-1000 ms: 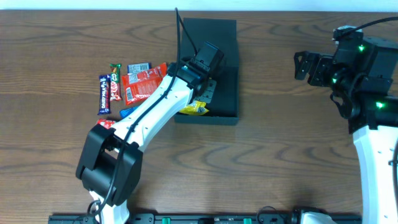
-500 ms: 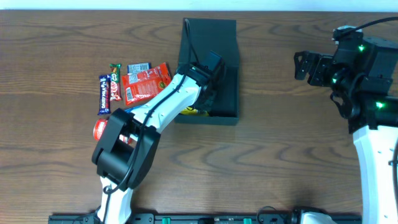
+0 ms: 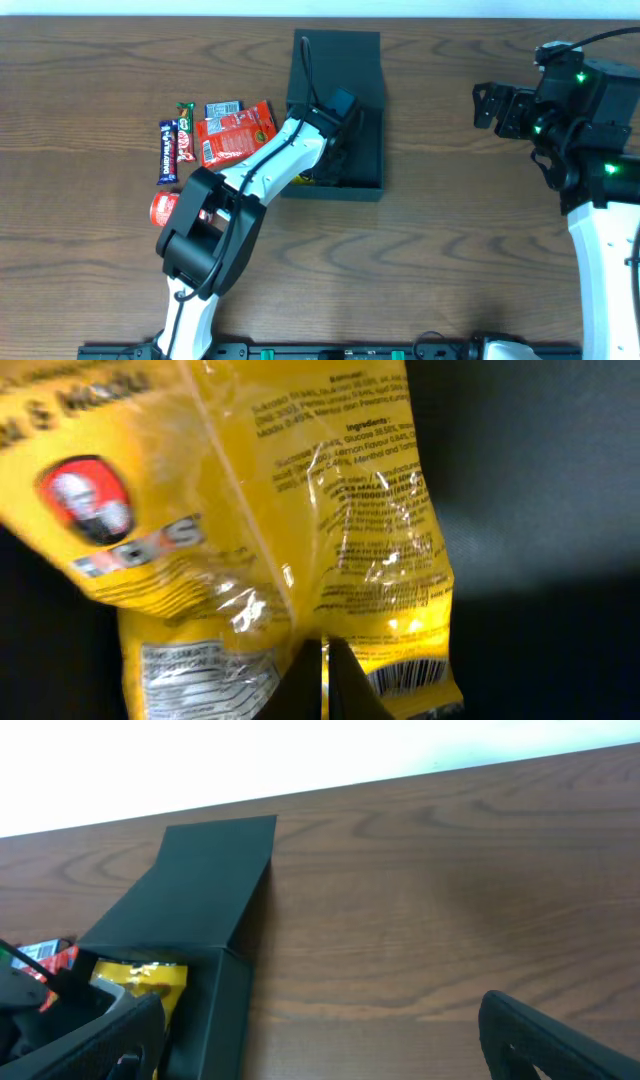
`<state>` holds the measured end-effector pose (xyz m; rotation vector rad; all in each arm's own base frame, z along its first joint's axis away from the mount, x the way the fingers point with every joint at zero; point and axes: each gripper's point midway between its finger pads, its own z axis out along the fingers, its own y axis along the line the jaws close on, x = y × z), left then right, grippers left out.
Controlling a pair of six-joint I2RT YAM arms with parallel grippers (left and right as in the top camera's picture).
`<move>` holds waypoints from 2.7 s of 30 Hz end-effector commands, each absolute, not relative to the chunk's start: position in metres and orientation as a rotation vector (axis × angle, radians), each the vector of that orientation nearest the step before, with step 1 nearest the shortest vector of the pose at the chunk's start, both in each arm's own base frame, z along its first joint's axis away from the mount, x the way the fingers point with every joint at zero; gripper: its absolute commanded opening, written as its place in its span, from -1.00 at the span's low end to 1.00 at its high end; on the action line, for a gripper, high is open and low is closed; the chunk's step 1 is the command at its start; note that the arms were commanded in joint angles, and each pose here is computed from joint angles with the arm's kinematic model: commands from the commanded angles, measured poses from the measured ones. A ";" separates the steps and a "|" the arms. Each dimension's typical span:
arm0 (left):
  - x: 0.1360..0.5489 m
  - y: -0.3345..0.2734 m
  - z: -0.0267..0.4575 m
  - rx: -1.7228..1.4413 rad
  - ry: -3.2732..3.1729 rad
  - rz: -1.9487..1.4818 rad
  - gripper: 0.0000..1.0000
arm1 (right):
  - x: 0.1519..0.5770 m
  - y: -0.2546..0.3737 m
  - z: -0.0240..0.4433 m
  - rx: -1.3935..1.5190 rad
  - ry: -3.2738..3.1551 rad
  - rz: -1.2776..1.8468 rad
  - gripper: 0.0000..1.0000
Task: Pack container
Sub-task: 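Carry the yellow bag into the black box and release it, then grasp the red chip bag with the left gripper, then lower the red bag into the box beside the yellow bag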
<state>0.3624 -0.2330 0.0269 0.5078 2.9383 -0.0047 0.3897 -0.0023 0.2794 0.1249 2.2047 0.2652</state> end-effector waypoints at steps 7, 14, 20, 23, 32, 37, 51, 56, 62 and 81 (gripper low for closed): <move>0.407 -0.185 0.187 0.281 2.520 0.152 -0.67 | 0.390 -0.003 0.281 0.118 2.202 0.267 0.98; 0.428 -0.109 0.176 0.064 2.581 0.210 0.18 | 0.389 -0.003 0.280 0.119 2.206 0.268 0.98; 0.434 -0.066 0.115 -0.103 2.770 0.119 0.93 | 0.389 -0.003 0.279 0.120 2.210 0.268 0.98; 0.428 -0.061 0.078 -0.115 2.893 0.054 0.91 | 0.389 -0.003 0.279 0.120 2.210 0.268 0.99; 0.427 -0.063 0.022 -0.313 2.985 0.041 0.91 | 0.388 -0.003 0.279 0.121 2.212 0.269 0.98; 0.425 -0.062 0.004 -0.371 3.012 0.053 0.91 | 0.388 -0.003 0.278 0.122 2.216 0.269 0.98; 0.412 -0.061 -0.003 -0.380 3.075 0.073 -0.55 | 0.388 -0.003 0.278 0.122 2.216 0.269 0.99; 0.418 -0.060 0.026 -0.384 3.025 0.067 -0.71 | 0.388 -0.003 0.278 0.122 2.215 0.269 0.99; 0.439 -0.054 0.103 -0.553 2.787 0.024 -0.79 | 0.388 -0.003 0.279 0.122 2.213 0.269 0.99; 0.402 -0.224 0.173 1.360 2.239 -0.122 -0.76 | 0.387 -0.003 0.277 0.067 2.220 0.242 0.98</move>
